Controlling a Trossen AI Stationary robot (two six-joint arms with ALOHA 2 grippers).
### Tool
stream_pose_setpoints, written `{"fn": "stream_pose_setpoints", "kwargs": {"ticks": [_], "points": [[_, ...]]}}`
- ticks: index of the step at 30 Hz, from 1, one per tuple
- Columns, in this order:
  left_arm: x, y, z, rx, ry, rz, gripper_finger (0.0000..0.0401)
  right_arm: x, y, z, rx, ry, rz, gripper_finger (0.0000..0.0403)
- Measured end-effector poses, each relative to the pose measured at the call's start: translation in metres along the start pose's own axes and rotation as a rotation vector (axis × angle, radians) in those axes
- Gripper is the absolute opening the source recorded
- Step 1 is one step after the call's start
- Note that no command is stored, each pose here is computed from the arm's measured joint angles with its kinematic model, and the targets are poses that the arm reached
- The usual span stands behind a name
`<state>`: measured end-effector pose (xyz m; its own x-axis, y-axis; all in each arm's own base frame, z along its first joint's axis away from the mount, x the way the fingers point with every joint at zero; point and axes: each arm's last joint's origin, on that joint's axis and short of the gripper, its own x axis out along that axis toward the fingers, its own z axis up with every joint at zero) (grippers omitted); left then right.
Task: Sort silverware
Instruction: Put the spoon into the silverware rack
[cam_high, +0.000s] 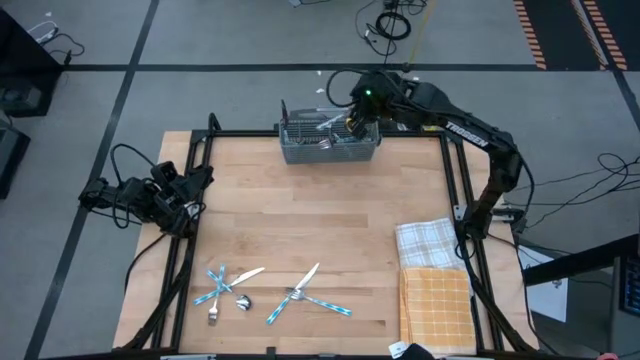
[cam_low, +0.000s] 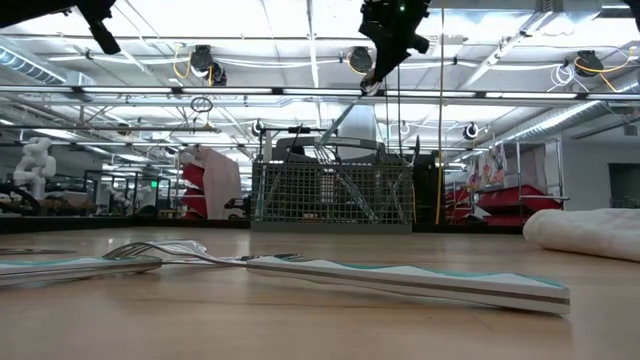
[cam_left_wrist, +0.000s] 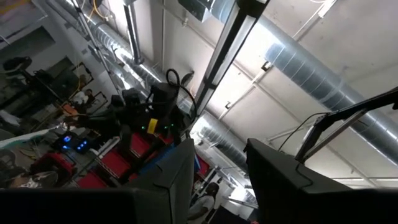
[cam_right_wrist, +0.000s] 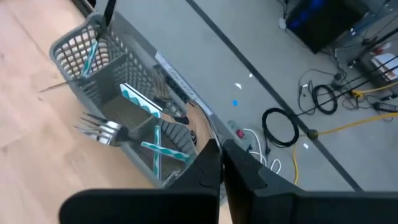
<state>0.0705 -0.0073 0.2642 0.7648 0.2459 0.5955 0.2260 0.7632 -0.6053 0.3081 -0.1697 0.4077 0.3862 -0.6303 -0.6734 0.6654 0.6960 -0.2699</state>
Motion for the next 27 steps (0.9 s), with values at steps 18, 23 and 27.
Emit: {"fn": "stream_pose_setpoints", "kwargs": {"ticks": [18, 23, 27], "points": [[0.0, 0.0, 0.0, 0.011, 0.003, 0.002, 0.0152, -0.085, -0.066, -0.037, 0.045, 0.065, -0.189, 0.0], [0.0, 0.0, 0.0, 0.029, 0.002, 0.004, 0.0152, -0.08, -0.067, -0.037, 0.067, 0.091, -0.139, 0.0], [0.0, 0.0, 0.0, 0.03, 0.002, 0.005, 0.0152, -0.067, -0.064, -0.036, 0.031, 0.137, -0.145, 0.0]]}}
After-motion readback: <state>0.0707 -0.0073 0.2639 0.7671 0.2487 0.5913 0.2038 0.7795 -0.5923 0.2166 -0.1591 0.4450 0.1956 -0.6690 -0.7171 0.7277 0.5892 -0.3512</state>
